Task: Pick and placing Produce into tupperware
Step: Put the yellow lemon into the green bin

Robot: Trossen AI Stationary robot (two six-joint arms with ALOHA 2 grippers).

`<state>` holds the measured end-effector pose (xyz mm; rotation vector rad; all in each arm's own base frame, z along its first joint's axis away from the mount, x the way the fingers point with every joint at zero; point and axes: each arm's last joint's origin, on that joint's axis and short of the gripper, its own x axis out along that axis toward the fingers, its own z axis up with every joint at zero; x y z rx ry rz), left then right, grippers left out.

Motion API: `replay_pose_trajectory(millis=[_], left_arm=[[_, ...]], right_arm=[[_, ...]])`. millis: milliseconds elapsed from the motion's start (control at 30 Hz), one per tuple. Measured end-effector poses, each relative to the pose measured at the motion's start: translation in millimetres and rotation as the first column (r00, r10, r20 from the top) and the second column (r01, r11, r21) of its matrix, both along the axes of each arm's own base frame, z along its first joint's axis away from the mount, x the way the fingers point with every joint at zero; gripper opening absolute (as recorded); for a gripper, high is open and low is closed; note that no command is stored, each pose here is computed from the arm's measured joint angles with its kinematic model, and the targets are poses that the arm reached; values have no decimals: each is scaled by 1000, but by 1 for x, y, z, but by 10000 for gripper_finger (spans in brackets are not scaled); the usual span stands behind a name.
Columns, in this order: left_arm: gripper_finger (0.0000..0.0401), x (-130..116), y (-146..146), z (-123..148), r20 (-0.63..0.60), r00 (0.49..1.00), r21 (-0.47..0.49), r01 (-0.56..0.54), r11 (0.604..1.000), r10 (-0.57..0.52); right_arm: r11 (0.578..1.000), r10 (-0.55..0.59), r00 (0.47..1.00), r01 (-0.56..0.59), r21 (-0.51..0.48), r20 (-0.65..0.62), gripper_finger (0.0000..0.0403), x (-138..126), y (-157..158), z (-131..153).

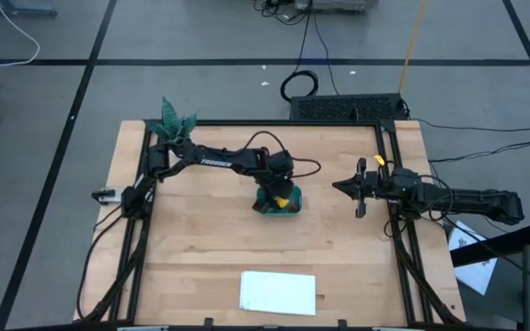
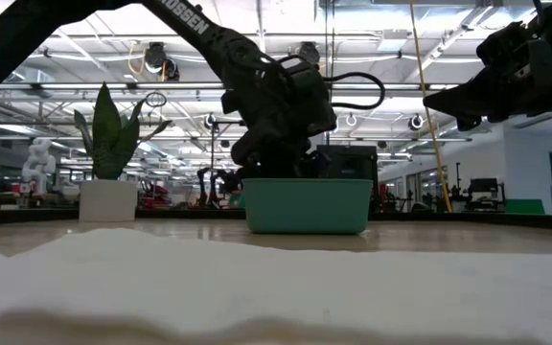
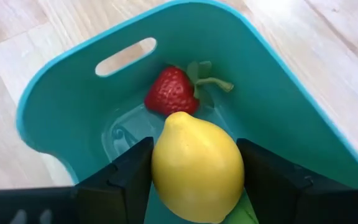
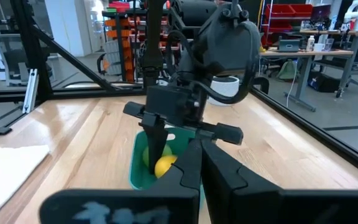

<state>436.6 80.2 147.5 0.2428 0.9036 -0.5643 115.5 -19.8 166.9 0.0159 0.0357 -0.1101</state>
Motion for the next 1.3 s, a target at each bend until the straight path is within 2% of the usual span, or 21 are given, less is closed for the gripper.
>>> replay_pose_trajectory(millis=[233,900,1300], left_arm=[[214,-3,-2,-4,8,998,37,69,997,-70],[215,-3,-3,-4,-9,1000,7,30,1000,-30],[259,-3,-3,-4,-5,999,-20,36,999,-36]], right_arm=[[1000,0,1000,0,0,-1,0,0,0,0],[1000,1,1000,-1,5,-3,0,0,0,0],[1000,0,1000,0,5,-3,0,0,0,0]])
